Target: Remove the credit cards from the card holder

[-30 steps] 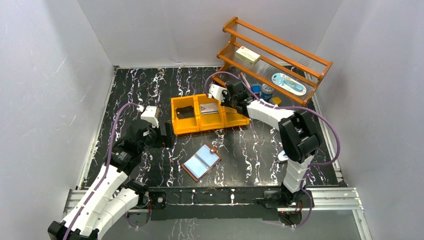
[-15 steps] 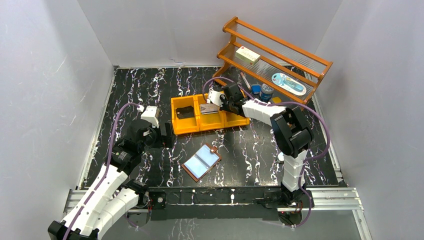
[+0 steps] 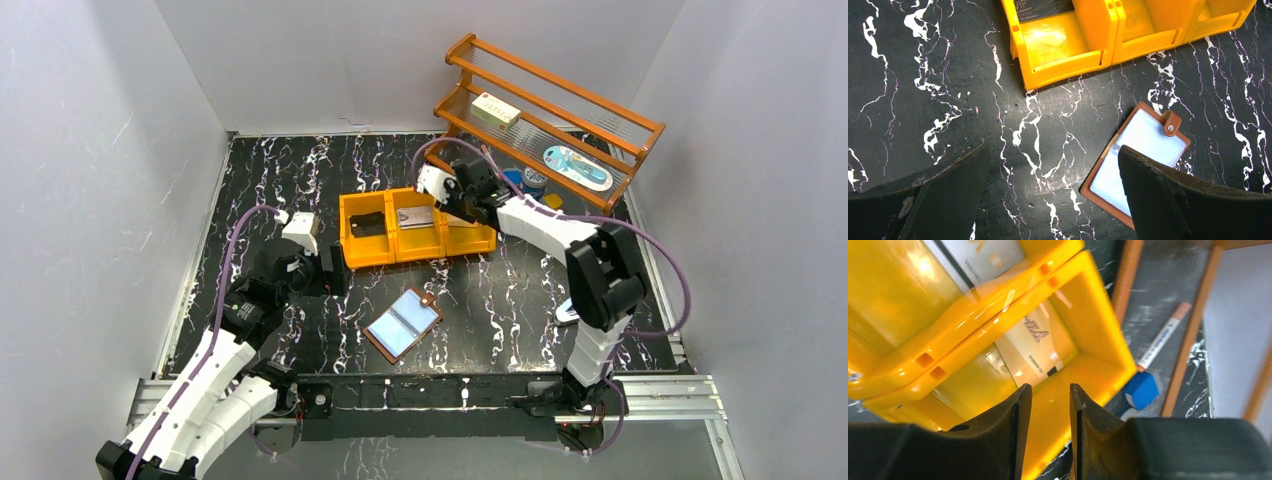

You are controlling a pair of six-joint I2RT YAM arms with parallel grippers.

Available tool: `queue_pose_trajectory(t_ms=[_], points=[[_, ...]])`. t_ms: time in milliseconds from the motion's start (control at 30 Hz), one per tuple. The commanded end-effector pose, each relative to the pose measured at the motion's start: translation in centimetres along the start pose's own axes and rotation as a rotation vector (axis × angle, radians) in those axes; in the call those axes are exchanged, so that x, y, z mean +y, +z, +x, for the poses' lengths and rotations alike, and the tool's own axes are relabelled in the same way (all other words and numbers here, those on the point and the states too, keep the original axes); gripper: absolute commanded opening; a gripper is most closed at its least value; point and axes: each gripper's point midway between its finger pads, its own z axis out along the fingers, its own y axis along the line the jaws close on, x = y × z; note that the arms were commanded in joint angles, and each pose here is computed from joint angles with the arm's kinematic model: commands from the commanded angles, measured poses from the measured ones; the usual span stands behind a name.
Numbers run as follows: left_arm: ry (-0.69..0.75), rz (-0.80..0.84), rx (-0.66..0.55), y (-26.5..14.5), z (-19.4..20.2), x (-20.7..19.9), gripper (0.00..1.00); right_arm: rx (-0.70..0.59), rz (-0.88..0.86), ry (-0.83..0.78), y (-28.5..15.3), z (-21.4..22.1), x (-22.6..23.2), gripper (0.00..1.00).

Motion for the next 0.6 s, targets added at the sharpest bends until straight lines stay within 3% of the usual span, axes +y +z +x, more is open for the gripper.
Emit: queue_pose_trajectory(t_ms=[0,100,167,267,400,567], points=[[0.009,-0.013,-0.021,-0.1,-0.6,0.3,0.98,-0.254,0.097,0.206,-6.7,-6.6,-4.0,0.43],[0.003,-0.034,-0.023,-0.2,-0.6,0.6,0.98,-0.419,-0.017,0.468,-10.2,-10.2,-2.2,0.49],[-0.011,-0.070,-0.031,-0.3,-0.7,1.2,0.98,-0.501,-0.180,0.687,-12.0,-12.3,0.7,0.53],[-0.046,-0.161,-0.049,-0.6,-1.0,2.7,0.98,-0.493,-0.426,0.914,-13.4,-13.6,6.1,0.53],[-0.106,-0.334,-0.076,-1.3,-1.1,5.5,0.98,-0.311,-0.500,0.992,-13.0,-12.6,13.5,0.53],[-0.146,-0.408,-0.085,-1.6,-1.0,6.7,0.98,-0.184,-0.505,0.915,-12.9,-11.7,21.3,0.58]])
